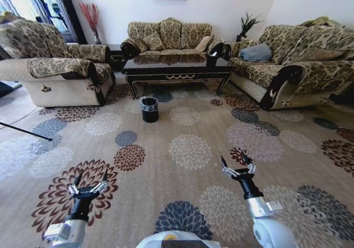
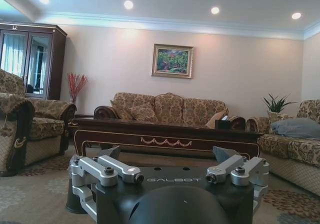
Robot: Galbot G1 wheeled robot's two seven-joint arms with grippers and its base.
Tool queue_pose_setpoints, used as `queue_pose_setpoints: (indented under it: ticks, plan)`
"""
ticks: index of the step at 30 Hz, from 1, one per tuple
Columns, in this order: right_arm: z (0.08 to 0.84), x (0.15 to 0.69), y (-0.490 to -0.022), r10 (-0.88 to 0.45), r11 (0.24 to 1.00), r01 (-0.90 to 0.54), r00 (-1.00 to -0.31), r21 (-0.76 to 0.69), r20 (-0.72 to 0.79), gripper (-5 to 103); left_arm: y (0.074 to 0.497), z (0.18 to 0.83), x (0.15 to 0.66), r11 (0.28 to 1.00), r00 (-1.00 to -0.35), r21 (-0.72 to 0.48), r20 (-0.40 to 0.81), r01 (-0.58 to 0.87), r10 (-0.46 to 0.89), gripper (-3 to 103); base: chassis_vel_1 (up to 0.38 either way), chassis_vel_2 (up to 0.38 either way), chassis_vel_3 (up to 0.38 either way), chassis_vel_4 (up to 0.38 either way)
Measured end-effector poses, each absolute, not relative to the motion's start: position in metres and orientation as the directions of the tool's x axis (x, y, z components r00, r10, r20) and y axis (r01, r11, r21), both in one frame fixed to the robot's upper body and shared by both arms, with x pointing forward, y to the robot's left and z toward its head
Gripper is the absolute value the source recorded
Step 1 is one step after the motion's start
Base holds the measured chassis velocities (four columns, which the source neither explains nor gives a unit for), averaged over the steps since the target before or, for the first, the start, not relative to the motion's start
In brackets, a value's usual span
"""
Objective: Move to the front of the table and pick up the trash from the floor, then place it into the trash bin.
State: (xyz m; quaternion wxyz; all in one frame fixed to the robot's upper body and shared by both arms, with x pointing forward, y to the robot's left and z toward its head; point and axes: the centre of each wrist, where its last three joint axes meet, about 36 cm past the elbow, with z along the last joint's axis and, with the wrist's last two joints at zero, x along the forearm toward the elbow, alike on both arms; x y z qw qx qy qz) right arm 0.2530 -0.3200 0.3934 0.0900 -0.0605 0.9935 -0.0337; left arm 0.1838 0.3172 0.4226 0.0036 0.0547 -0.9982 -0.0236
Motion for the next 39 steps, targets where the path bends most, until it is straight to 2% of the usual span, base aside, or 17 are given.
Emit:
queue_pose_setpoints:
  ticks: [39]
  plan:
    - [0.3934, 0.2530, -0.3200, -0.126, 0.990, -0.114, -0.976, -0.078, -0.175, 100, 0.3172, 0.4226, 0.1838, 0.993, -0.994, 0.048, 0.004, -0.109, -0.109, 100, 0.000, 0.000, 0.000, 0.000]
